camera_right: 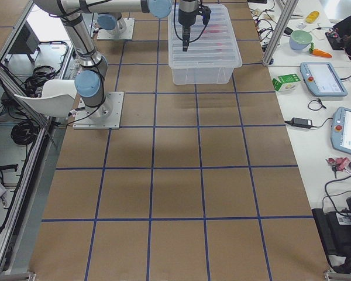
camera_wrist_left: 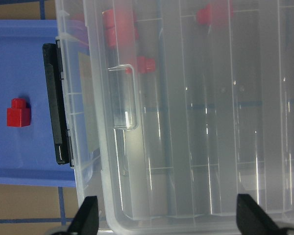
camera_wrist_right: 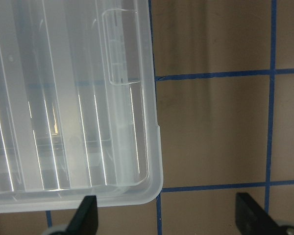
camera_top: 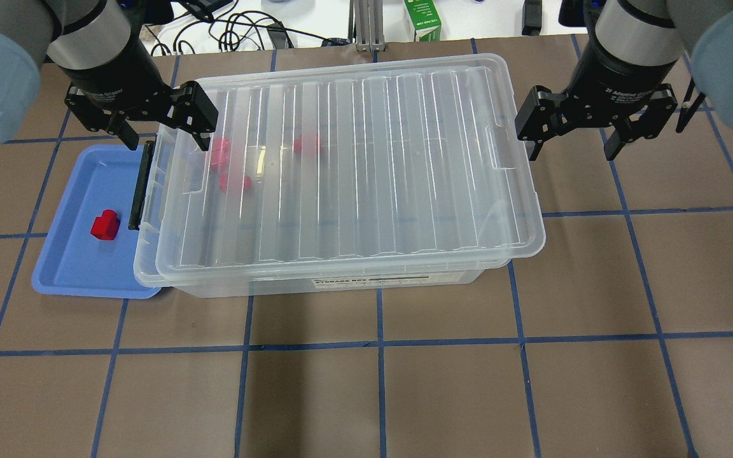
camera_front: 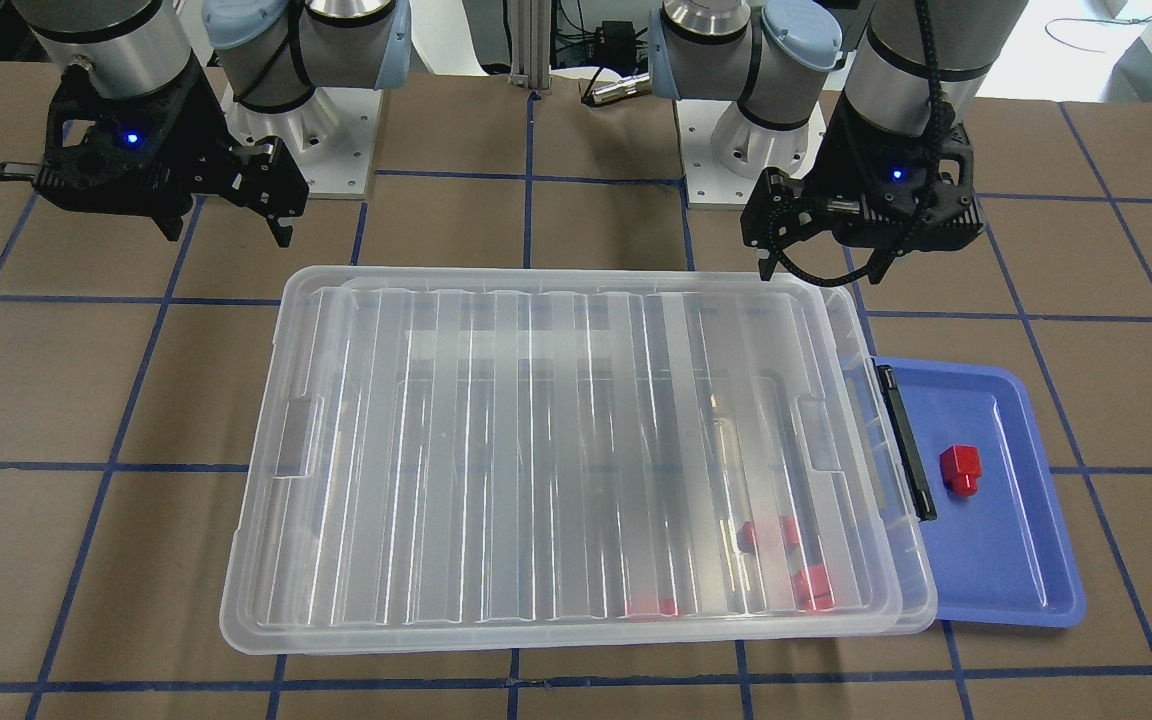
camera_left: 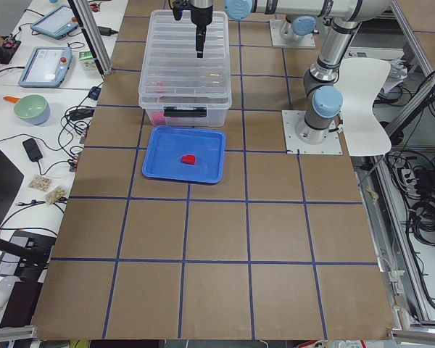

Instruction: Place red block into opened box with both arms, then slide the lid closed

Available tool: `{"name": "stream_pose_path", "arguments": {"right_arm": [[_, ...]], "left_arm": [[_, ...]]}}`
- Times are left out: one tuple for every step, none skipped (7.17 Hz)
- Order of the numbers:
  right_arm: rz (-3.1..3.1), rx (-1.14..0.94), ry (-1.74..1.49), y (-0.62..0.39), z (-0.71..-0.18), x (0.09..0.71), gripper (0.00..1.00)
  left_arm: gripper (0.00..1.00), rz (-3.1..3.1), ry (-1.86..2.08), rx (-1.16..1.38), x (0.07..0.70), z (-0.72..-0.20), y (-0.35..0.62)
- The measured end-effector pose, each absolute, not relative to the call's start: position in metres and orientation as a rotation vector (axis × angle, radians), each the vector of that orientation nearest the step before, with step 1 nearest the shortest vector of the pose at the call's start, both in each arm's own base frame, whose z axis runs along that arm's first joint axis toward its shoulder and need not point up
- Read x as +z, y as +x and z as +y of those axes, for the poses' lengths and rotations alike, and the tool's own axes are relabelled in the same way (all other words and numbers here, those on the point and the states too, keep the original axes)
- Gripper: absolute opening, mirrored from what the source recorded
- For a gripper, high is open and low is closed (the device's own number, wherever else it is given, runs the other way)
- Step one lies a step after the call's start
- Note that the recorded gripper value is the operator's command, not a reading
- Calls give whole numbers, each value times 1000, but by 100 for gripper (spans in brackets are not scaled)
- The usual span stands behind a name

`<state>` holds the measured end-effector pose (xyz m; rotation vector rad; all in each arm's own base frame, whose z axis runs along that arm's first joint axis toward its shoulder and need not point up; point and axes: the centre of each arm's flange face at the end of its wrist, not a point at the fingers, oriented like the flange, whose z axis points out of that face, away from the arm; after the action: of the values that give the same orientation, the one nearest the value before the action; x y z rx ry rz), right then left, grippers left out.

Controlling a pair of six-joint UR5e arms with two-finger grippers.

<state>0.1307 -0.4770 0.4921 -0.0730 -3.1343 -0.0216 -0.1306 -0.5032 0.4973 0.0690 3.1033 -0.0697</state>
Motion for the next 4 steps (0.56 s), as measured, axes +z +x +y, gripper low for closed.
{"name": "stream_pose_path", "arguments": {"right_arm": [[-3134,-24,-73,131,-477,491,100],[-3134,-28,-74,130,-477,491,100],[-3134,-33,-71,129,-477,490,100],[-3135,-41,-64,128,-477,489,100]], "left_arm": [[100,3103,69,-69,497,-503,-131],[100,3103,69,-69,497,-503,-131],[100,3103,69,-69,497,-503,-131],[100,3103,69,-69,497,-503,-131]]}}
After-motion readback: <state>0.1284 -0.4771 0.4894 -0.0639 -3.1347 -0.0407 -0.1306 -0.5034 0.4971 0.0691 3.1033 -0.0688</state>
